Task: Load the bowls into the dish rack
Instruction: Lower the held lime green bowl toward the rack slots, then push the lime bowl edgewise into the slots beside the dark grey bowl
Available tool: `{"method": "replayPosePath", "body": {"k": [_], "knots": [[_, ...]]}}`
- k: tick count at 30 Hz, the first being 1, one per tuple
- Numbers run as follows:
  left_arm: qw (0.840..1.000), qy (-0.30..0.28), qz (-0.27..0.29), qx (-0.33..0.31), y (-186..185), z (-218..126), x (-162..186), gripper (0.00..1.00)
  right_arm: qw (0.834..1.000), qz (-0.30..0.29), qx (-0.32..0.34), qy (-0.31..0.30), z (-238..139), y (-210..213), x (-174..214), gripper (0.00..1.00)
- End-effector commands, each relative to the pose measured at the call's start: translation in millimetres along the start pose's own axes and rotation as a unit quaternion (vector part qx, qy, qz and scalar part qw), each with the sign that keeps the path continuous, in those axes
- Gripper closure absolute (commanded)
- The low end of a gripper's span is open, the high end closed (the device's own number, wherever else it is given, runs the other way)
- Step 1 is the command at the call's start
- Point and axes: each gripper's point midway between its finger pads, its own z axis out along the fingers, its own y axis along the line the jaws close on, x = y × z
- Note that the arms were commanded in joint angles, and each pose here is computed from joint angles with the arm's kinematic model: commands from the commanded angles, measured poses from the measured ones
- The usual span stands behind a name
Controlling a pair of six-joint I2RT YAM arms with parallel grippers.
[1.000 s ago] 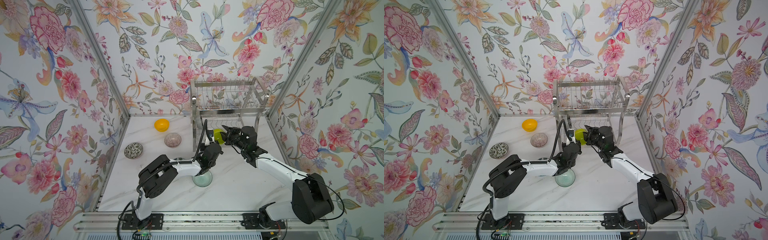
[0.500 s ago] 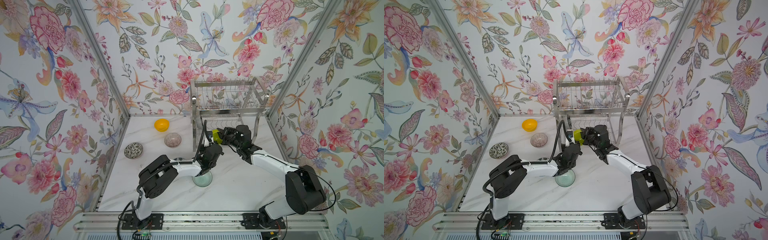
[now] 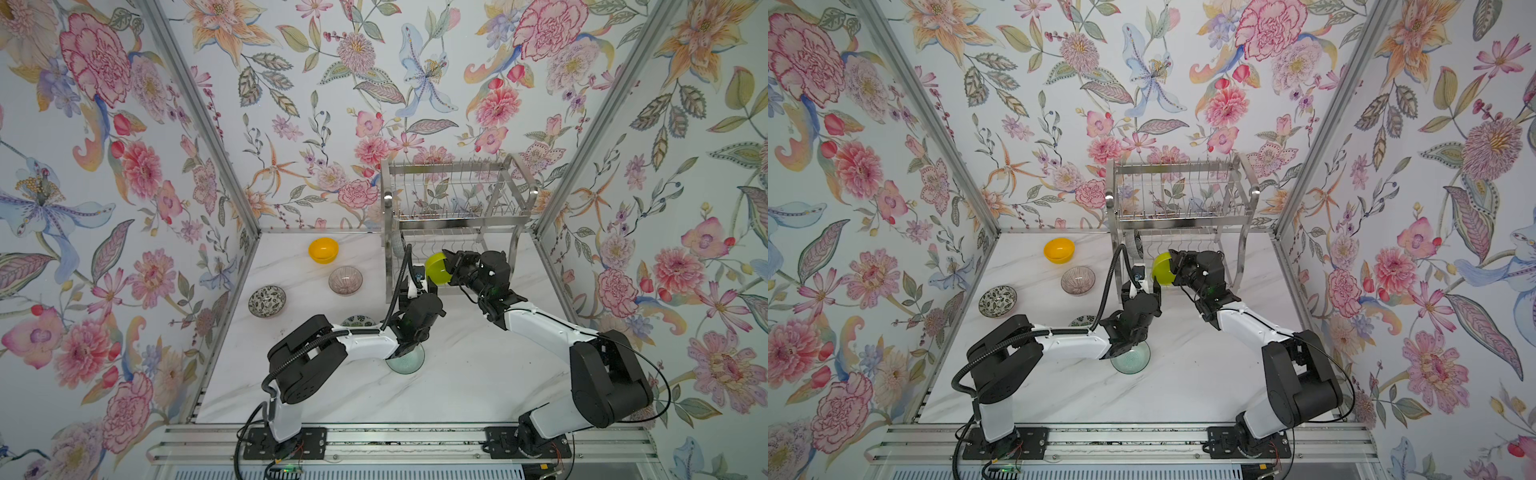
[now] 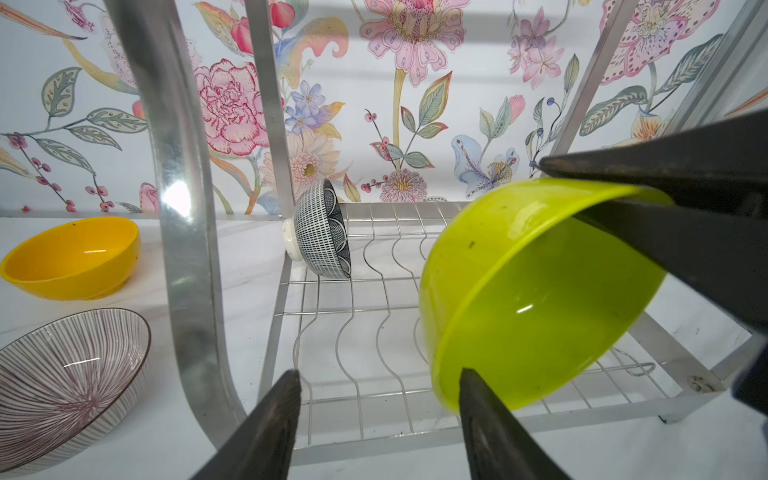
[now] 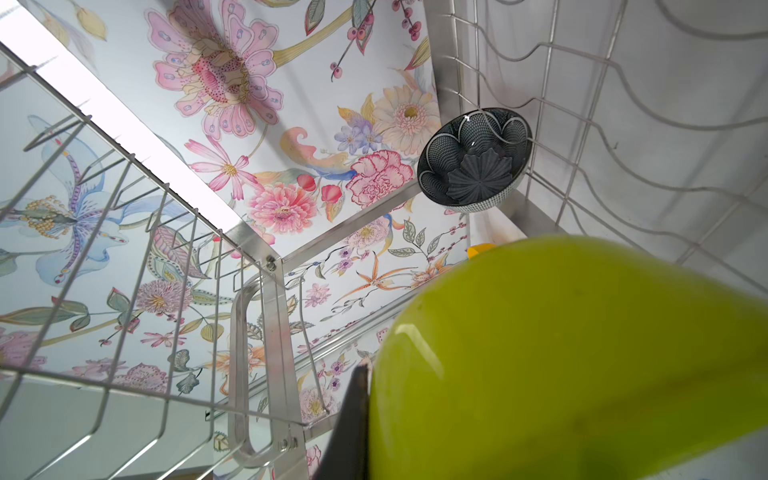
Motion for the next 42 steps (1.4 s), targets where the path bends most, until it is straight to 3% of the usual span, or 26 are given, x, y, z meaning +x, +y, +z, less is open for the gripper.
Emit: {"method": "replayPosePath", "body": {"k": [1, 5, 11, 14, 21, 26, 30, 35, 39, 42], "knots": [[0.999, 0.009, -0.033, 0.024, 4, -16, -11, 0.21, 0.995, -0.064, -0.066, 0.027, -16, 33, 7, 1.0], [0.998, 0.045, -0.039, 0.037, 10, -27, -9, 0.02, 0.984, -0.16, -0.063, 0.038, -26, 31, 2, 1.0], [0.992, 0.077, -0.067, 0.079, 26, -53, -17, 0.01, 0.952, -0.281, -0.078, 0.096, -32, 27, 9, 1.0], [0.981, 0.116, -0.077, 0.134, 28, -58, -17, 0.01, 0.937, -0.317, -0.081, 0.125, -33, 22, 17, 1.0], [0.957, 0.165, -0.151, 0.185, 75, -61, -33, 0.01, 0.869, -0.456, -0.066, 0.18, -29, 9, 41, 1.0], [0.938, 0.191, -0.228, 0.18, 116, -43, -48, 0.01, 0.823, -0.514, -0.089, 0.226, -24, 4, 55, 1.0], [0.932, 0.183, -0.262, 0.172, 137, -26, -61, 0.01, 0.8, -0.538, -0.098, 0.246, -15, -1, 56, 1.0], [0.923, 0.16, -0.304, 0.174, 155, -4, -75, 0.01, 0.778, -0.557, -0.104, 0.273, 0, -11, 60, 1.0], [0.899, 0.161, -0.332, 0.237, 147, 14, -82, 0.01, 0.774, -0.566, -0.105, 0.264, 18, -20, 48, 1.0], [0.899, 0.173, -0.322, 0.241, 145, 29, -81, 0.01, 0.771, -0.57, -0.109, 0.262, 34, -20, 41, 1.0]]}}
